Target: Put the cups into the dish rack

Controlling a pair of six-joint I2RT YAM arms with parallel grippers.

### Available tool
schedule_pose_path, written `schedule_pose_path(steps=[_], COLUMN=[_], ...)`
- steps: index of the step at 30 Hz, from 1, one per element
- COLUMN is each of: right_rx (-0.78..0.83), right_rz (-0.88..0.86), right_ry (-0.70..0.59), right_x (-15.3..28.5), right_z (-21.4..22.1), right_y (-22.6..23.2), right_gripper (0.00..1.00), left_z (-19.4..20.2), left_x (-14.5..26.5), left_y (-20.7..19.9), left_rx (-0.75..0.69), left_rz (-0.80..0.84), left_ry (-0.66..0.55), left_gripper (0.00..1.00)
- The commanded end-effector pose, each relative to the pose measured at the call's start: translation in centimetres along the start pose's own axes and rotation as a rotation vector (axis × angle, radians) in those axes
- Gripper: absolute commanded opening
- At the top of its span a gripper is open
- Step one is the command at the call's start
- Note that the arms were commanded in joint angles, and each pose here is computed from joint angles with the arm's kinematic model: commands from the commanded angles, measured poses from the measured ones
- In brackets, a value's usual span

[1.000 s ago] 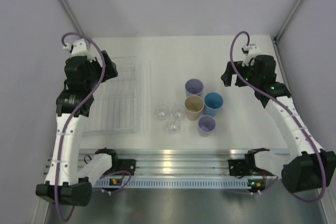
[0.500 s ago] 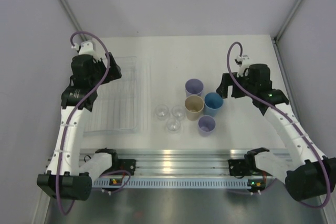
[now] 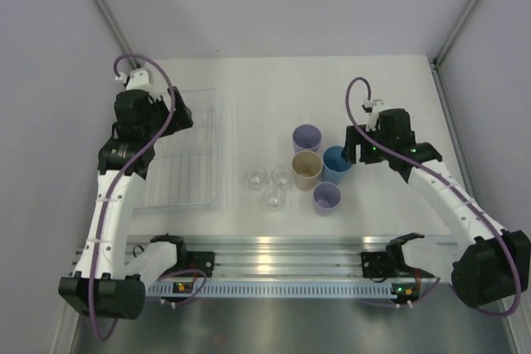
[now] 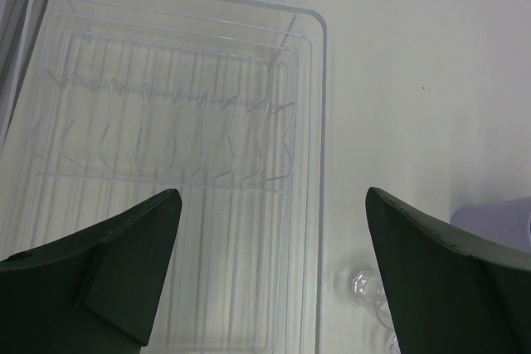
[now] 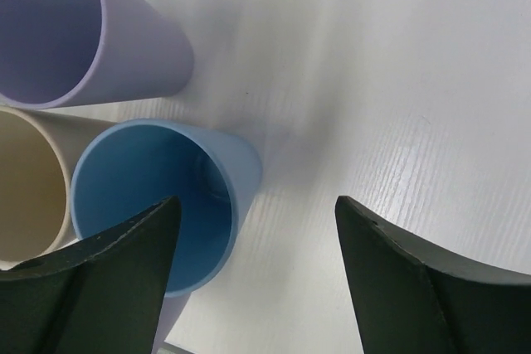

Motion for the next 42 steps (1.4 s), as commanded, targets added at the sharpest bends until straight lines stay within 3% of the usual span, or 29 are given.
schedule_pose_path(steps=[1, 2, 6, 13, 16, 17, 23, 28, 34, 38, 41, 42], right_rx=[0.007, 0.005, 0.018, 0.023, 0.026, 0.026, 0.035, 0.087, 0.153, 0.168, 0.15, 0.118], right_rz=[0.028, 0.031, 0.026, 0.023, 0.033, 0.038, 0.141, 0.286, 0.429, 0.452, 0.381, 0.295], right_ry=[-0.029, -0.022, -0.001, 0.021, 0.024, 0.027, 0.03, 0.039, -0.032, -0.171, -0.306, -0.351], right_x=[-0.5, -0.6, -1.2, -1.9, -1.9, -1.9, -1.0, 1.0, 4.8, 8.6, 10.5, 10.5], right_z=[-0.7, -0.5, -0.5, -0.4, -0.3, -0.3, -1.0, -2.4, -8.0, -13.7, -17.5, -18.4], right_y=[0.1, 0.1, 0.2, 0.4, 0.4, 0.3, -0.8, -2.5, -4.2, -4.3, -3.3, -2.2], right_gripper=[0.75, 0.66, 0.54, 0.4, 0.28, 0.18, 0.0, 0.0, 0.0, 0.0, 0.0, 0.0], left_z=[-0.8, -0.9, -0.7, -0.5, -0.4, -0.4, -0.3, -0.7, -2.4, -2.6, -1.7, -2.2], left_x=[0.7, 0.7, 0.6, 0.3, 0.1, 0.2, 0.1, 0.4, 1.6, 1.4, 0.9, 0.8], left_y=[-0.3, -0.2, -0.1, 0.0, 0.0, 0.1, 0.3, 1.0, 1.4, -1.1, -3.9, -5.0], left_rx=[0.003, 0.003, -0.001, -0.006, -0.011, -0.011, -0.013, -0.044, -0.058, -0.008, 0.053, 0.067], left_rz=[0.024, 0.02, 0.017, 0.012, 0.011, 0.009, 0.0, -0.044, -0.107, 0.056, 0.272, 0.358], left_ry=[-0.06, -0.065, -0.06, -0.05, -0.048, -0.049, -0.053, -0.095, -0.173, -0.102, -0.008, -0.028], left_gripper=[0.99, 0.98, 0.98, 0.98, 0.98, 0.98, 0.98, 0.98, 0.99, 0.98, 0.98, 0.98])
Point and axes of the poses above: each gripper's point midway between its finger pads, its own x axis back along the fingers, its own y axis along the line the jaws close on, z = x × y, the point moved 6 cm from there along x, back along the fingers, and after that the axes turned 10 degrees about x, right-handed, at the moved point
